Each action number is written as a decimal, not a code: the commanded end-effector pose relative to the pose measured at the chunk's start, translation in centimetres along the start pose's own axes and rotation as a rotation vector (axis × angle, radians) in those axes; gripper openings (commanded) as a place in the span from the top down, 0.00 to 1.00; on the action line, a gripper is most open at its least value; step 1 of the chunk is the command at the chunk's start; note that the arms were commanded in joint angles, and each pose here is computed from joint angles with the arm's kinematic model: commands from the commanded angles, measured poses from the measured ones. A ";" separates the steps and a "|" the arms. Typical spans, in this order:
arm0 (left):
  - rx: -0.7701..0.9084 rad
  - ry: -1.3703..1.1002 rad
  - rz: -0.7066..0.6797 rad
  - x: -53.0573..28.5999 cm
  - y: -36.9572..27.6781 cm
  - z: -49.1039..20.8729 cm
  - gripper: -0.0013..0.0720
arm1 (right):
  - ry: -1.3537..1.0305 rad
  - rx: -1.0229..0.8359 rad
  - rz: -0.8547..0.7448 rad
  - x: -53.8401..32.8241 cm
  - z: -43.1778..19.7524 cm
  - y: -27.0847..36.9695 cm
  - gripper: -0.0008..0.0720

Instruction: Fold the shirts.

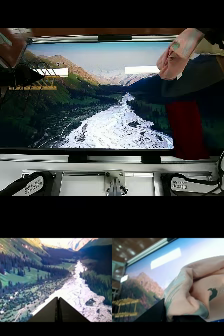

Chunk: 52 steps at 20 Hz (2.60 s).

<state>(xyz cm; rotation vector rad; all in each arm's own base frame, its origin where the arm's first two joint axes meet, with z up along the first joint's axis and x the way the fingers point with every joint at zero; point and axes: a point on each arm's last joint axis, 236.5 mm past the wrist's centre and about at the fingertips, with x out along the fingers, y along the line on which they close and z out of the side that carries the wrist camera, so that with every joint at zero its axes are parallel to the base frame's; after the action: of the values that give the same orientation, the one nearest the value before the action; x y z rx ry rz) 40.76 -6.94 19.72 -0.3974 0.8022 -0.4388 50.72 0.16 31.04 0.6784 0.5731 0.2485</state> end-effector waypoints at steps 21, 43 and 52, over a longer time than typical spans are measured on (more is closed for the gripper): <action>-0.004 0.029 -0.024 0.0 -0.6 -0.7 0.95 | 0.323 -0.002 -0.611 1.3 -6.5 -19.2 0.88; 0.054 0.064 -0.036 -0.1 -0.9 -1.5 0.95 | 0.493 0.366 -0.844 -7.4 -12.6 -19.4 0.88; 0.080 0.066 -0.038 -0.1 -0.9 -1.6 0.95 | 0.540 0.492 -1.027 -15.6 -19.2 -22.3 0.88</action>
<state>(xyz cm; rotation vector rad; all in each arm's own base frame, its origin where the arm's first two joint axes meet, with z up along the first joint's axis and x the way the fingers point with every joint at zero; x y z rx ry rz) 39.32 -7.92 19.19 -0.3299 0.8414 -0.5186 31.41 -12.33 11.71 0.6679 1.4190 -0.6465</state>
